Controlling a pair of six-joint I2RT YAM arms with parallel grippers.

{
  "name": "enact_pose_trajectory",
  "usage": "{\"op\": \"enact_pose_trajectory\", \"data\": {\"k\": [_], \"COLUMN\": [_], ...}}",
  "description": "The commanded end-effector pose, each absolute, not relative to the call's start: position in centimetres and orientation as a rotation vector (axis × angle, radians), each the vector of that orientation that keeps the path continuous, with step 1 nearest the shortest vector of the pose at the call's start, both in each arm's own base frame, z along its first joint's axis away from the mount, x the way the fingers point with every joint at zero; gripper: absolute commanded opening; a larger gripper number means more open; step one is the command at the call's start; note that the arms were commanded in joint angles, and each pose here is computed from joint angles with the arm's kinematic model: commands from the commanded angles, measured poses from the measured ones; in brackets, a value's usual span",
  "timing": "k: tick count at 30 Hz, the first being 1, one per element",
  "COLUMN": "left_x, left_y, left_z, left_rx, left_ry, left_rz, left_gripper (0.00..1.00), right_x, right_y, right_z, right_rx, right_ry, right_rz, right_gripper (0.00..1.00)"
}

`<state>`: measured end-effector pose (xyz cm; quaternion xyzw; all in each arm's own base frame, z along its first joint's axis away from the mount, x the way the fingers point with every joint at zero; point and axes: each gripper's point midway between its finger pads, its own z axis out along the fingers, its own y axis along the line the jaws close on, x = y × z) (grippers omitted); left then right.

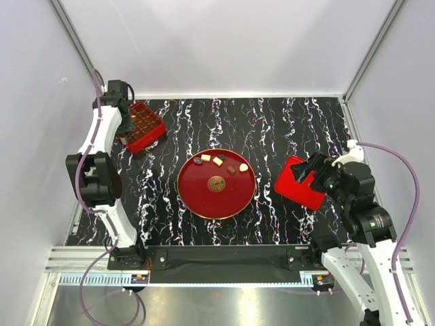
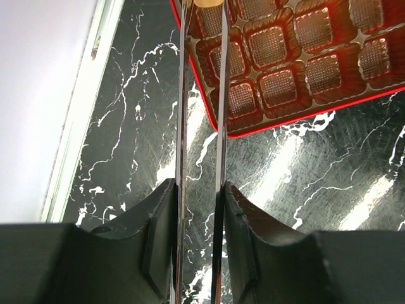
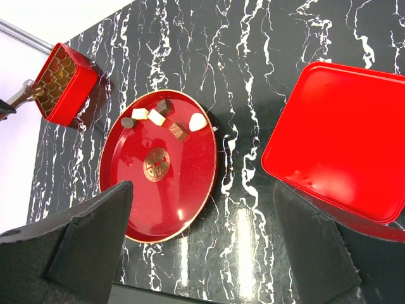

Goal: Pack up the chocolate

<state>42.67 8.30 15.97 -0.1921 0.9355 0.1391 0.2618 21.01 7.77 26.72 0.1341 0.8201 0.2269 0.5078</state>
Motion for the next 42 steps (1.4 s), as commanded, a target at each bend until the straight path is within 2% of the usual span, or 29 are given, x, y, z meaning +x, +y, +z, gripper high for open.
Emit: {"op": "enact_pose_trajectory", "data": {"k": [1, 7, 14, 19, 25, 36, 42], "left_x": [44.1, 44.2, 43.4, 42.2, 37.5, 27.4, 25.5], "left_y": [8.9, 8.8, 7.2, 0.3, -10.0, -23.0, -26.8], "left_z": [17.3, 18.3, 21.8, 24.2, 25.0, 21.0, 18.2], "left_rx": [-0.519, -0.51, -0.472, -0.266, 0.084, 0.402, 0.554], "left_ry": [2.46, 2.443, 2.393, 2.373, 2.367, 2.413, 2.429], "left_rz": [0.384, 0.379, 0.304, 0.172, 0.039, -0.245, -0.201], "left_gripper": [0.38, 0.44, 0.43, 0.43, 0.43, 0.47, 0.5], "right_x": [21.9, 21.9, 21.4, 20.9, 20.1, 19.4, 18.9], "right_y": [8.0, 8.0, 7.7, 7.6, 7.2, 6.2, 6.0], "right_z": [27.5, 27.9, 28.9, 29.3, 29.2, 30.1, 30.2], "right_rx": [0.295, 0.293, 0.296, 0.293, 0.297, 0.333, 0.336], "right_ry": [1.94, 1.928, 1.915, 1.921, 1.935, 1.911, 1.906], "right_rz": [0.552, 0.551, 0.549, 0.547, 0.531, 0.49, 0.492], "right_gripper": [1.0, 1.0, 1.0, 1.0, 1.0, 1.0, 1.0]}}
